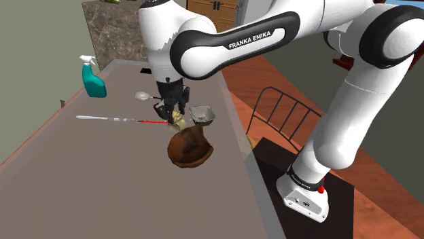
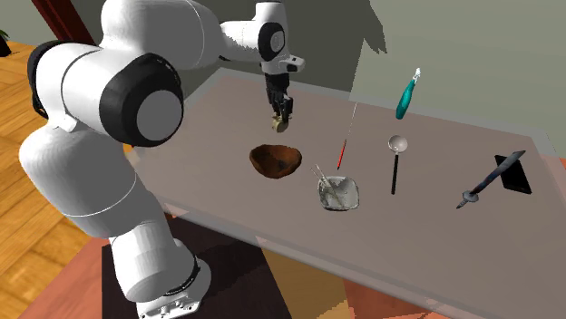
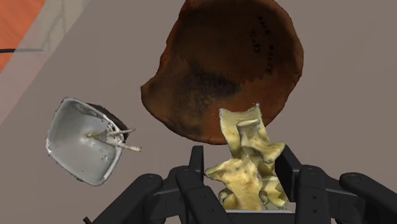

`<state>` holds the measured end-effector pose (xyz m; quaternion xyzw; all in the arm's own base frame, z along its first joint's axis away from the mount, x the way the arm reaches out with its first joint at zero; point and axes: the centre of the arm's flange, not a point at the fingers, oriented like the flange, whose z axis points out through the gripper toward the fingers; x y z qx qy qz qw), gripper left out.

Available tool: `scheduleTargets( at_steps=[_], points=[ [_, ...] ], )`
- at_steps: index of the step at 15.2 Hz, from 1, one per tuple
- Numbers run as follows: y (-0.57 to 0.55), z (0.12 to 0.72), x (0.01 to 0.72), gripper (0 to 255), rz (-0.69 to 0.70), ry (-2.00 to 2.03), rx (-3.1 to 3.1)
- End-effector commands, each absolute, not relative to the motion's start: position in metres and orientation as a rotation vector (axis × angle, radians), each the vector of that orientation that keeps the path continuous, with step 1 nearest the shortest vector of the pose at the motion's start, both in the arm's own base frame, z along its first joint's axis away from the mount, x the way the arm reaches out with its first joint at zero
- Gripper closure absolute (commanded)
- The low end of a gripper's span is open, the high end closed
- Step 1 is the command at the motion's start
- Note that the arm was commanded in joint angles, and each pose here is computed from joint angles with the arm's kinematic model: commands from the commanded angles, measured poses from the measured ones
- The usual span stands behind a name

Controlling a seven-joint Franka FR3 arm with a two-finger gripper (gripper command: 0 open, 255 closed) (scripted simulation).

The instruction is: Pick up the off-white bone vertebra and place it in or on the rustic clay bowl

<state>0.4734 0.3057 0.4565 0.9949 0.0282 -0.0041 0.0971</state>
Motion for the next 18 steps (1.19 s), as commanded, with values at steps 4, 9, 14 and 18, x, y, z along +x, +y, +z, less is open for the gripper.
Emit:
scheduleTargets(
  at_steps=[4, 9, 14, 18],
  points=[
    [0.262, 0.459, 0.424, 255, -0.012, 0.082, 2.946],
    [0.247, 0.444, 0.405, 255, -0.012, 0.082, 2.946],
    [0.247, 0.418, 0.405, 255, -0.012, 0.082, 2.946],
    [0.247, 0.397, 0.405, 255, -0.012, 0.082, 2.946]
  ],
)
